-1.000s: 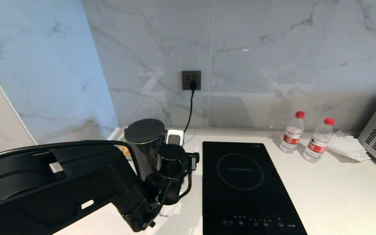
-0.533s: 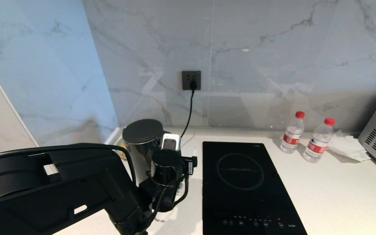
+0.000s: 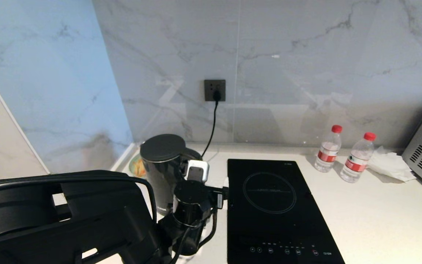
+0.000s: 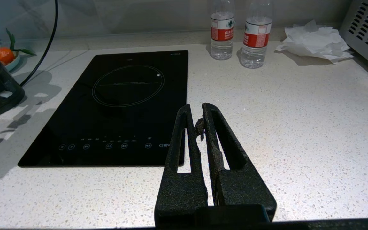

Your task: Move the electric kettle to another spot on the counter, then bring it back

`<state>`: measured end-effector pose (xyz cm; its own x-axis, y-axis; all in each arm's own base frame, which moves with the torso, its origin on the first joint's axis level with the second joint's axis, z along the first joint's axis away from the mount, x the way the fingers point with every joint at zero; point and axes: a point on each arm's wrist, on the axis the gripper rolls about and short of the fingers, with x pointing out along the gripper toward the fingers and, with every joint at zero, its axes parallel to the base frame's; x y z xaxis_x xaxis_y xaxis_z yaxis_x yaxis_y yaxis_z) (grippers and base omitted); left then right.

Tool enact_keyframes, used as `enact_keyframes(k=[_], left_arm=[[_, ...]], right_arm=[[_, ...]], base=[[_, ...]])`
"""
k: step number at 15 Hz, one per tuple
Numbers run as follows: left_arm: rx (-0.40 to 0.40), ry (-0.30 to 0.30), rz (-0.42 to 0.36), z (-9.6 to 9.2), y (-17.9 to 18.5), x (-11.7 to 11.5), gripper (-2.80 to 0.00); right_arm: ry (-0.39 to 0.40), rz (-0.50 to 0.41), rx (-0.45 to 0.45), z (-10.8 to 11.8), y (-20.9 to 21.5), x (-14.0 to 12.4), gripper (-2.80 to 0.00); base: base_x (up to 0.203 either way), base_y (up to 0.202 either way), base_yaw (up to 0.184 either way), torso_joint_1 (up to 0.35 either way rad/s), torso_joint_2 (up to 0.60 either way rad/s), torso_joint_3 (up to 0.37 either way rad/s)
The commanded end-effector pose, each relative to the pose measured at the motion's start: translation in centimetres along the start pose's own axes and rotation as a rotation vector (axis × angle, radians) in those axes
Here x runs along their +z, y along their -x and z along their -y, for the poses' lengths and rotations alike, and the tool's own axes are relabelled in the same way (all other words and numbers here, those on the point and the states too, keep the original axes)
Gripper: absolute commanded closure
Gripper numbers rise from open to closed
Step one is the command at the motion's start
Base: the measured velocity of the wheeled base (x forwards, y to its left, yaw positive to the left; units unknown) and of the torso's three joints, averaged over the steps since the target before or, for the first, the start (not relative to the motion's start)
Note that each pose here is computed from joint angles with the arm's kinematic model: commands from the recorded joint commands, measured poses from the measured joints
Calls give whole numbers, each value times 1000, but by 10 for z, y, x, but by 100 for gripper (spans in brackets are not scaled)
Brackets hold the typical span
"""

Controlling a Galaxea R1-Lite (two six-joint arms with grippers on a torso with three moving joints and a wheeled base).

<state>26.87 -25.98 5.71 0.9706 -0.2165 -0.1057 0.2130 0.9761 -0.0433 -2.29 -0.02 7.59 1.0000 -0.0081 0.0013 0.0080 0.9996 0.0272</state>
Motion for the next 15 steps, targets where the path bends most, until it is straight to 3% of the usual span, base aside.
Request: enact_keyframes(k=[1, 8, 15], left_arm=[[-1, -1, -2, -2, 5, -4, -280], [15, 8, 8, -17, 16, -10, -280], [-3, -2, -104, -30, 43, -36, -280]], right_arm=[[0, 0, 0, 0, 0, 0, 0], [0, 0, 0, 0, 0, 0, 0], [0, 0, 0, 0, 0, 0, 0]], base=[[0, 0, 0, 0, 0, 0], [0, 0, 0, 0, 0, 0], [0, 0, 0, 0, 0, 0]])
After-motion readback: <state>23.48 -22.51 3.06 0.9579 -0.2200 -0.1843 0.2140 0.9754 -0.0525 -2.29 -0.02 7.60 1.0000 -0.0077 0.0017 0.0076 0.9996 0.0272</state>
